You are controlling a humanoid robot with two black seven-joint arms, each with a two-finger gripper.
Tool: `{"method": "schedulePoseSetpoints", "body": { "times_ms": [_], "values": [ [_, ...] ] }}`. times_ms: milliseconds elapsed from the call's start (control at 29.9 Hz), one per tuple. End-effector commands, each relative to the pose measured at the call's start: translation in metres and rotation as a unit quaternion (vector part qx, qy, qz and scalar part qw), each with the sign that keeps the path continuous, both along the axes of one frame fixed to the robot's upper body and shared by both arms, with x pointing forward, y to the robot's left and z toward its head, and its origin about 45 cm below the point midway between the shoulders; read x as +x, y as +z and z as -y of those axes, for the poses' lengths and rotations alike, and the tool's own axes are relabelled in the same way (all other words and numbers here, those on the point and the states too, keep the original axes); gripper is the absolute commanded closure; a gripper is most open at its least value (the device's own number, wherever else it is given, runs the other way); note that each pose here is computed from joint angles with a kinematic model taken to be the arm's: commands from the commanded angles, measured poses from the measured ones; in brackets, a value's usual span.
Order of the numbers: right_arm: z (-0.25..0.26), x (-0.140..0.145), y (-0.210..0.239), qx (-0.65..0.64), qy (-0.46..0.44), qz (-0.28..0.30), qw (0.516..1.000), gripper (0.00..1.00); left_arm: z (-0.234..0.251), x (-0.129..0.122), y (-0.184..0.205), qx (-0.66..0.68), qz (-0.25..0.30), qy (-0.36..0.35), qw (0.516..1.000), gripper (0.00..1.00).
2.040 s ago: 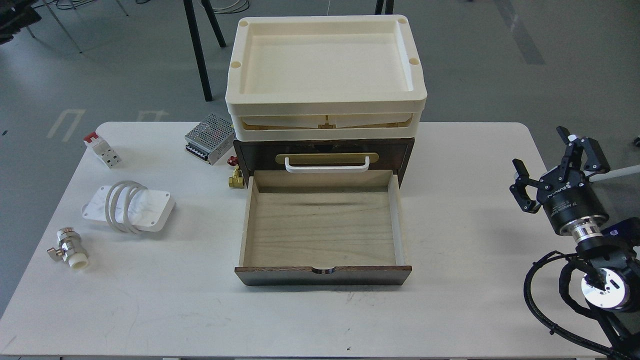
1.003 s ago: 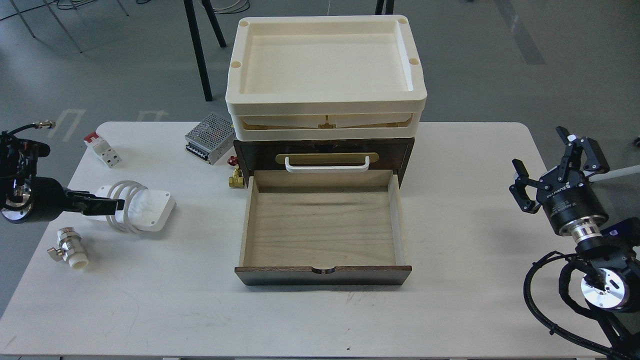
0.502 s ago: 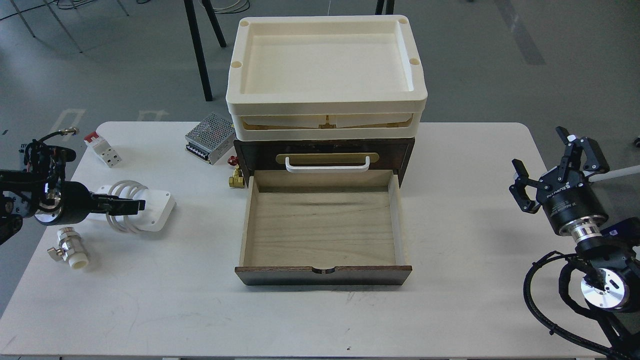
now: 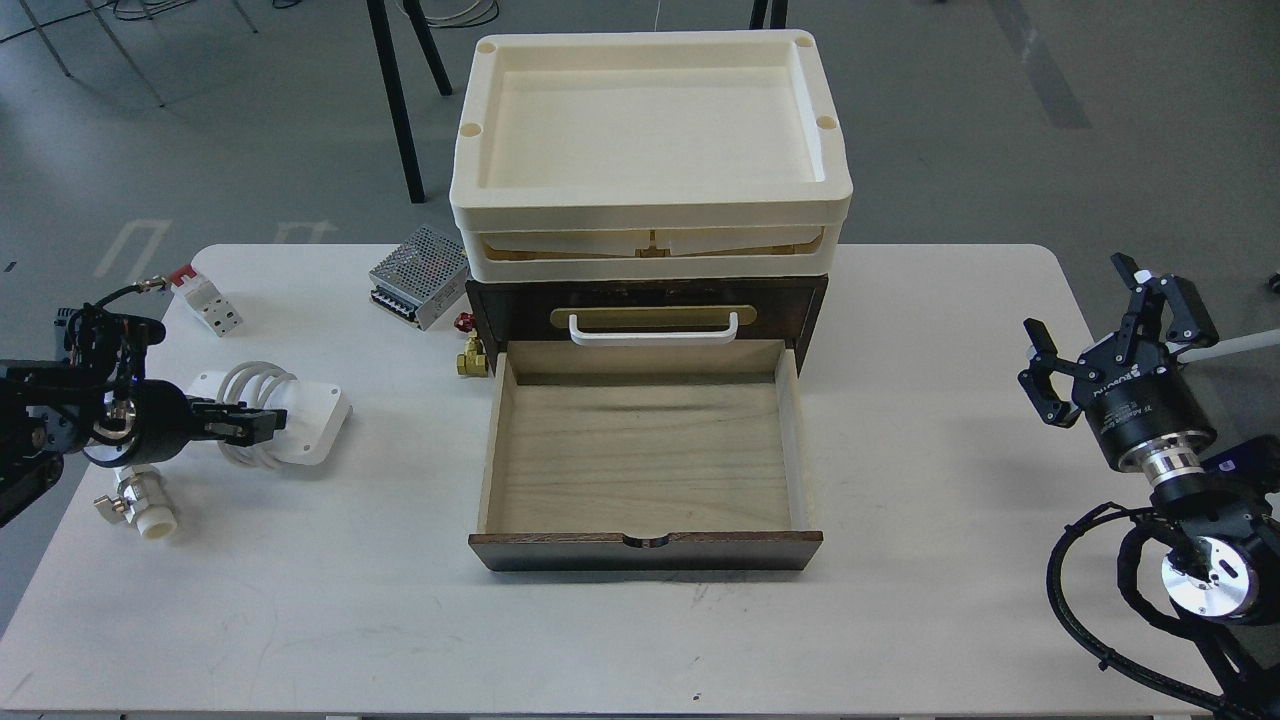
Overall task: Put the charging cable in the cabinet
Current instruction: 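Lower the left gripper onto the coiled white charging cable and close it, then lift the white cable with the left gripper up above the cabinet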
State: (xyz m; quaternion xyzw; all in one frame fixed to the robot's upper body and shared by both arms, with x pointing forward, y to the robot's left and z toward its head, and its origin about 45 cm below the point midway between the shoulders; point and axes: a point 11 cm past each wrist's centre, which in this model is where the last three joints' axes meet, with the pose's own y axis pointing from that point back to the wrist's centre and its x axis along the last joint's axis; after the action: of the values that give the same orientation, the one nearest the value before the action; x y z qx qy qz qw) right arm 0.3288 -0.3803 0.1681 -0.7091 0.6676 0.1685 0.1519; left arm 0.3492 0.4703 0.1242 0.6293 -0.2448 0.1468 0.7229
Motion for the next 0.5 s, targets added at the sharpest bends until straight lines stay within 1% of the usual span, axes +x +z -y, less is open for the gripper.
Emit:
{"method": "schedulePoseSetpoints", "body": {
  "times_ms": [0,167,334,468],
  "values": [
    [0.000,0.000,0.000,0.000,0.000,-0.001,1.000,0.01,-0.003,0.001,0.002,0.006,0.013,-0.005,1.000,0.96],
    [0.000,0.000,0.000,0.000,0.000,0.000,1.000,0.01,-0.001,0.003,0.003,0.003,0.019,-0.005,1.000,0.98],
    [0.000,0.000,0.000,0.000,0.000,0.000,1.000,0.01,-0.006,0.011,0.016,-0.001,0.037,0.006,0.999,0.98],
    [0.000,0.000,0.000,0.000,0.000,0.000,1.000,0.01,-0.034,0.011,0.041,-0.027,0.068,0.067,0.995,0.97]
  ]
}}
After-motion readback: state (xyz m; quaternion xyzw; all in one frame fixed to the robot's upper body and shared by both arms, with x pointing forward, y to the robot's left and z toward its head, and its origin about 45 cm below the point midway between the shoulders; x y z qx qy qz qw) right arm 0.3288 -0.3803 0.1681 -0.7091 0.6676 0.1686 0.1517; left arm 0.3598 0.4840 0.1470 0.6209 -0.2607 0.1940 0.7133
